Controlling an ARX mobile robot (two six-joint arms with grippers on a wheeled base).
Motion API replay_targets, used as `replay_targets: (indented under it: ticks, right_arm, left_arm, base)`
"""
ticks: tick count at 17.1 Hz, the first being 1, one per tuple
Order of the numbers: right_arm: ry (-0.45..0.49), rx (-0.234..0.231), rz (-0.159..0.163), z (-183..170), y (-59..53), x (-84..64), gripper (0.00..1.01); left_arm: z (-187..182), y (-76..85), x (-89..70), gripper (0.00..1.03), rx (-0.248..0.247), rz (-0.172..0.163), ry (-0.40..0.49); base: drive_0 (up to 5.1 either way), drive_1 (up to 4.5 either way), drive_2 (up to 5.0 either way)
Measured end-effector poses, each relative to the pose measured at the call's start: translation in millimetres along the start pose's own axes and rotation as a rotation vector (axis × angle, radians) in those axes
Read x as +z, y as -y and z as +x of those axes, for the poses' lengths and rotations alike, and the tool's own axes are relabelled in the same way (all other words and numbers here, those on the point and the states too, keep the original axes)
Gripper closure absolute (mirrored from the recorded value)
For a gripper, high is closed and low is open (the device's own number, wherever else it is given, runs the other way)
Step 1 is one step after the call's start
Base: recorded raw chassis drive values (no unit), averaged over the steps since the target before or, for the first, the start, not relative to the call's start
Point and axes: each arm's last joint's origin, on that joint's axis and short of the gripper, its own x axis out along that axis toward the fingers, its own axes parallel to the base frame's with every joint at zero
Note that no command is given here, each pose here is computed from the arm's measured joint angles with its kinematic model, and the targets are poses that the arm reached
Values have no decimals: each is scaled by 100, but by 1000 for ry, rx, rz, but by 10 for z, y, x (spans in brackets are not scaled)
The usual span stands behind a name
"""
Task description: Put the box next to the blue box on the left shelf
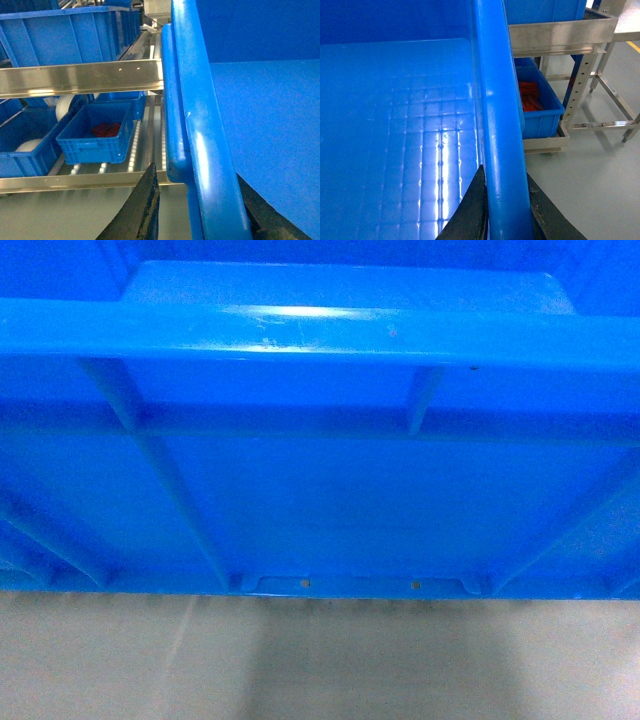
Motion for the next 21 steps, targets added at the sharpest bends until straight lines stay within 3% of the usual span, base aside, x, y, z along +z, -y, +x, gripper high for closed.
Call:
replay_targets:
  ticks: [21]
  right_arm:
    - [0,0,0,-2,0,1,91]
  left_arm:
    - [0,0,1,71,0,0,1]
  base:
    - [0,0,0]
